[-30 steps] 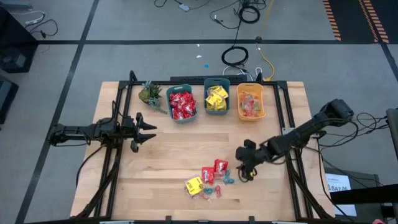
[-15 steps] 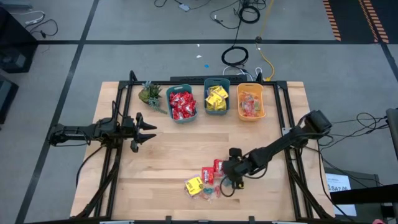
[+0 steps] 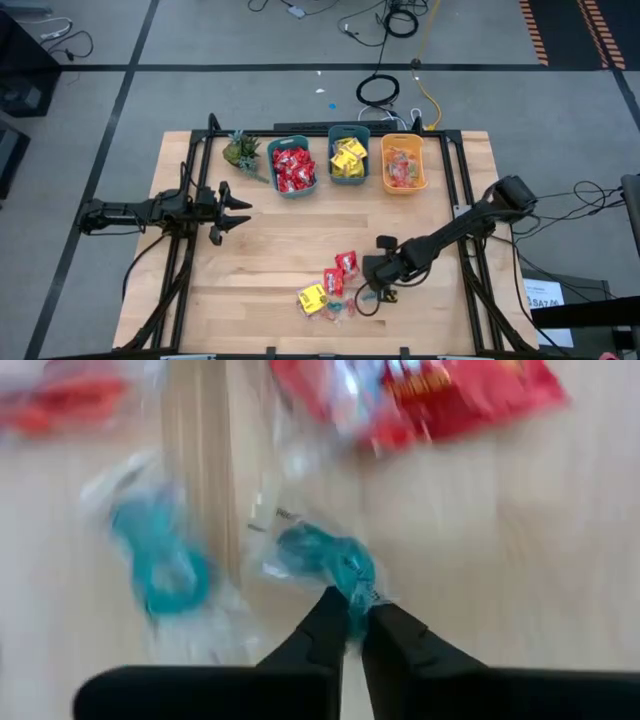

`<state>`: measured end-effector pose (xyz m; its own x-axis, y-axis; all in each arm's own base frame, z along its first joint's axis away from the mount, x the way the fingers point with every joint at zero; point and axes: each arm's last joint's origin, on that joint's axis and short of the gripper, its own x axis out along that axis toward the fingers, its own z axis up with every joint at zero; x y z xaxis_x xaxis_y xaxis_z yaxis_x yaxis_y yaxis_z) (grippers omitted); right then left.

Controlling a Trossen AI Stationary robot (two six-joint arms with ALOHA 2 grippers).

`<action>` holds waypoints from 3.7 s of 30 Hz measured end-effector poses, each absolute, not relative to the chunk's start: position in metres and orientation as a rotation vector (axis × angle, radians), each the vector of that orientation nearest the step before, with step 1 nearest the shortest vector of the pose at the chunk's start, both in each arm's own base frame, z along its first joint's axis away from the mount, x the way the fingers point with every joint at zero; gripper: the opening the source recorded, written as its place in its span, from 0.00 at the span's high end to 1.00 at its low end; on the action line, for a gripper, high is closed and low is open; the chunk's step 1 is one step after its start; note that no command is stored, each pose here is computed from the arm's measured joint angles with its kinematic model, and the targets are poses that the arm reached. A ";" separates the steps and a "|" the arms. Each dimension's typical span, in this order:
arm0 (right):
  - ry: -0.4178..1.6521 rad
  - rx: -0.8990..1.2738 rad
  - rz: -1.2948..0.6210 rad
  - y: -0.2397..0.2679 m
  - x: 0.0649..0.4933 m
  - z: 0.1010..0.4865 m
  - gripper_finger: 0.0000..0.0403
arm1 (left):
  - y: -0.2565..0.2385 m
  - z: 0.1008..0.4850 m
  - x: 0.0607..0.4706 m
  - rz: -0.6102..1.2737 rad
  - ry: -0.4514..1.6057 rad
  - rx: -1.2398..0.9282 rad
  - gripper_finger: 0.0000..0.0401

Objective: Sort candy
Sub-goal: Put the blue gummy candy into the yellow bin

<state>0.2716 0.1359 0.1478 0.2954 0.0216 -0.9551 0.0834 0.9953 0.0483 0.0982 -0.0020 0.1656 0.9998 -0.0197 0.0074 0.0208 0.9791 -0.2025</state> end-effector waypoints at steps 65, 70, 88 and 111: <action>0.705 0.194 -0.798 -0.067 0.188 0.240 0.50 | -0.002 0.165 0.098 -0.024 -0.004 -0.176 0.54; 0.715 0.235 -0.519 -0.042 0.199 0.239 0.50 | -0.002 0.165 0.098 -0.024 -0.003 -0.176 0.54; 0.944 0.202 -0.035 0.095 0.243 0.211 0.50 | -0.002 0.165 0.098 -0.024 -0.002 -0.176 0.54; 1.302 0.257 -0.007 0.188 0.289 0.118 0.75 | -0.002 0.165 0.098 -0.024 -0.002 -0.176 0.54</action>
<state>0.2893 0.1885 0.1184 0.2699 0.1391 -0.9528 0.1487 0.9716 0.1839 0.0982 -0.0021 0.1652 0.9997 -0.0240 0.0038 0.0243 0.9843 -0.1748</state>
